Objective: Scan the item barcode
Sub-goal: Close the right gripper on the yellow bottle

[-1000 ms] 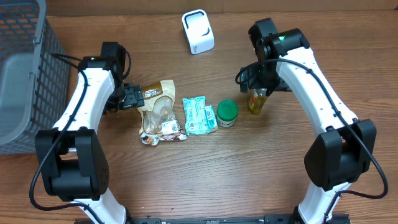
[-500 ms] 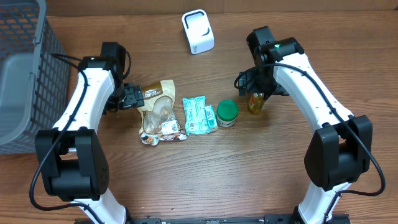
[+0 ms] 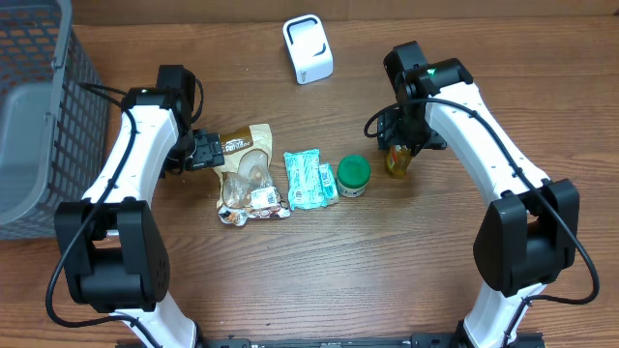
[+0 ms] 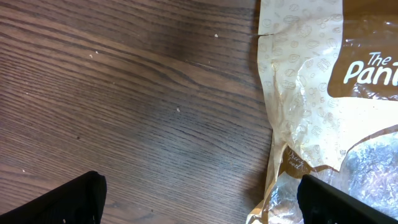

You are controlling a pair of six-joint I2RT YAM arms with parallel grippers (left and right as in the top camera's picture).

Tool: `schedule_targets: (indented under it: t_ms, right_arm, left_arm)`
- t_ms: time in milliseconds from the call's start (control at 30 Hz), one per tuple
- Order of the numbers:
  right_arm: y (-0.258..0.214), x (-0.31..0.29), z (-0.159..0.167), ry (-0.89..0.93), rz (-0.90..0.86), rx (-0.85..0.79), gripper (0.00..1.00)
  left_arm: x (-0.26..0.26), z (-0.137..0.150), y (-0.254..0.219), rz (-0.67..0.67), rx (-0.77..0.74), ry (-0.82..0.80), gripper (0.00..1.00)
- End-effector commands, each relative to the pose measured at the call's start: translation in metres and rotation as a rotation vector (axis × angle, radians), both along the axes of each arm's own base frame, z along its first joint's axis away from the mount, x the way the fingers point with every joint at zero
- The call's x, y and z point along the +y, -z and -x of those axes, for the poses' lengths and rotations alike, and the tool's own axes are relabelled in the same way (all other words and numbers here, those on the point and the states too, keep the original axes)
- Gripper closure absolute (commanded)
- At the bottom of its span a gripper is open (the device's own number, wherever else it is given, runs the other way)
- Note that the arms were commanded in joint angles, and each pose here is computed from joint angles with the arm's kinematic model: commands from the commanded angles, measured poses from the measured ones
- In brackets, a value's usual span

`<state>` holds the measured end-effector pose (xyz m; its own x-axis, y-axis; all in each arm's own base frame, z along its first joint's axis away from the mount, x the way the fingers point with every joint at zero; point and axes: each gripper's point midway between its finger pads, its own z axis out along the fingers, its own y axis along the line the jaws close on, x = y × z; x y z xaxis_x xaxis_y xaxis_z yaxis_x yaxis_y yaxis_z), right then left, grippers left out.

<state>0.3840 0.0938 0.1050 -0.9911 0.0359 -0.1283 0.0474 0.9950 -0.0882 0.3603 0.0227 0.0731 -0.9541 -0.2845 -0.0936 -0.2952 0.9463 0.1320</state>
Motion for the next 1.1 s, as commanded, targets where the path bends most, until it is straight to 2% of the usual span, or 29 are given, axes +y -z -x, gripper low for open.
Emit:
schedule_targets:
  t_ms: [0, 467, 767, 1067]
  right_arm:
    - [0.0035, -0.0037, 0.0007, 0.006, 0.013, 0.008, 0.28]
    - [0.0006, -0.0025, -0.0027, 0.005, 0.008, -0.006, 0.39]
    - [0.0006, -0.0026, -0.0026, 0.006, 0.008, -0.006, 0.55]
    - [-0.0005, -0.0021, -0.0044, 0.001, 0.008, -0.013, 0.63]
  left_arm:
    - [0.0026, -0.004, -0.0017, -0.011, -0.005, 0.015, 0.0]
    - [0.0025, -0.0041, -0.0018, -0.01, -0.006, 0.015, 0.01]
    - [0.0025, -0.0042, -0.0018, -0.01, -0.006, 0.015, 0.0]
    - [0.0025, -0.0041, -0.0018, -0.01, -0.006, 0.015, 0.01]
